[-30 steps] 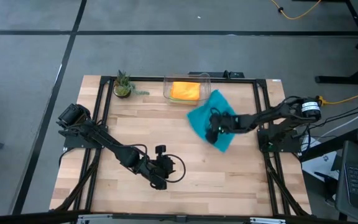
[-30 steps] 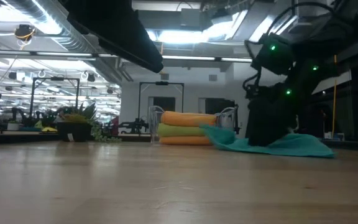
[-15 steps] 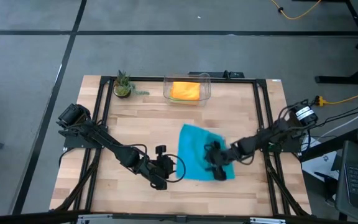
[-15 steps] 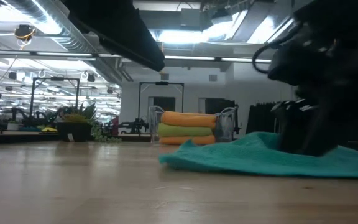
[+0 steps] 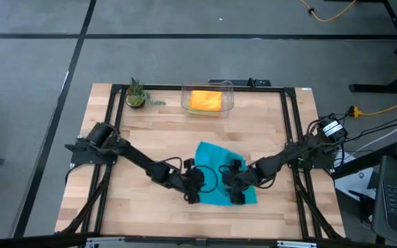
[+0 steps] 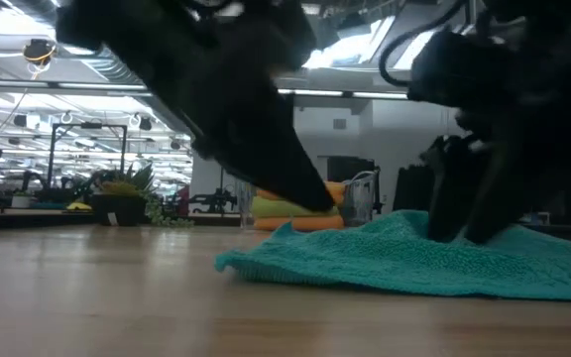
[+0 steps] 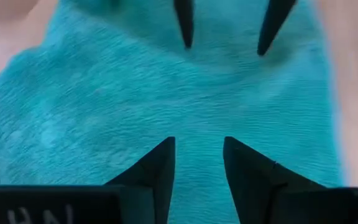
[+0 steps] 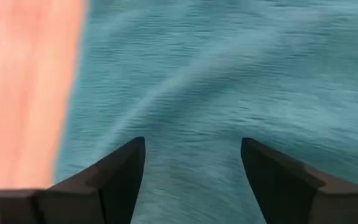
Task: Fold microfiber towels
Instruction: Fold the blue microfiber cloth
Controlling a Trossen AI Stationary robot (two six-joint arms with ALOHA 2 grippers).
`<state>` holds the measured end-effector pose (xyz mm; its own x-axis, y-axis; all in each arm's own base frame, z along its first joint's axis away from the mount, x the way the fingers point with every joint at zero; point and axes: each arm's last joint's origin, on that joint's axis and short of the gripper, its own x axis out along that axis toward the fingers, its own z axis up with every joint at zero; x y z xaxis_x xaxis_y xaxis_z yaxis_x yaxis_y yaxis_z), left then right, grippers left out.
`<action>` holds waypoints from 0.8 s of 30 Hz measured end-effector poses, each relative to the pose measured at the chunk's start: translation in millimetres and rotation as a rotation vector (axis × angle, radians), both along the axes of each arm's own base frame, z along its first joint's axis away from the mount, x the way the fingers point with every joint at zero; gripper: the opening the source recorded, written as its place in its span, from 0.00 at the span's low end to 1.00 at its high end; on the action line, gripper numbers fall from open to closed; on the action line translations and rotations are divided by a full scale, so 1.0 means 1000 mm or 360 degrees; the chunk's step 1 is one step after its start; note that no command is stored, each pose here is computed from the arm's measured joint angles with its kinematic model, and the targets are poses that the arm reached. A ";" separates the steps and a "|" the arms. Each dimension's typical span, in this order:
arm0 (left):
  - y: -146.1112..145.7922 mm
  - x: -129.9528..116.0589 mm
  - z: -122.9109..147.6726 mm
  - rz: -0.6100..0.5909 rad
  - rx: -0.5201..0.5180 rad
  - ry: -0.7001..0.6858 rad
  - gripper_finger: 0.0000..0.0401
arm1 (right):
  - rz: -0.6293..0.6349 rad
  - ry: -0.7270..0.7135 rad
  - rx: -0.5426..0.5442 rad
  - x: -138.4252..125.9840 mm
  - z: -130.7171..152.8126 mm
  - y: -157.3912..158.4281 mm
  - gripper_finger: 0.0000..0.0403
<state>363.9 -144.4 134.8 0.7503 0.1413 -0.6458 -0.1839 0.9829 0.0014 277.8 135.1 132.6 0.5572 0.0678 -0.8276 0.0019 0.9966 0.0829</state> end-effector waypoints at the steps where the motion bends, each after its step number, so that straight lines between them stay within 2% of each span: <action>1: 0.003 0.001 -0.003 0.0040 -0.0009 0.0013 0.32 | -0.0058 0.0040 -0.0041 0.000 0.004 0.001 0.67; 5: 0.008 -0.002 -0.016 0.0144 -0.0166 0.0151 0.32 | -0.0281 0.0210 -0.0161 -0.007 0.009 0.001 0.67; 8: 0.005 -0.008 -0.018 0.0250 -0.0329 0.0252 0.32 | -0.0408 0.0321 -0.0138 -0.016 0.007 0.001 0.67; 11: -0.001 -0.016 -0.019 0.0358 -0.0401 0.0320 0.32 | -0.0479 0.0401 -0.0099 -0.022 0.004 0.004 0.67; 16: -0.017 -0.027 -0.015 0.0356 -0.0468 0.0345 0.32 | -0.0523 0.0423 -0.0061 -0.028 0.003 0.013 0.67; 20: -0.024 -0.034 0.000 0.0297 -0.0505 0.0311 0.32 | -0.0516 0.0513 0.0144 -0.031 0.004 0.023 0.67; 22: -0.025 -0.035 0.017 0.0286 -0.0478 0.0200 0.32 | -0.0466 0.0544 0.0226 -0.032 0.005 0.028 0.67; 24: -0.021 -0.035 0.030 0.0269 -0.0372 0.0099 0.32 | -0.0447 0.0541 0.0244 -0.033 0.005 0.032 0.67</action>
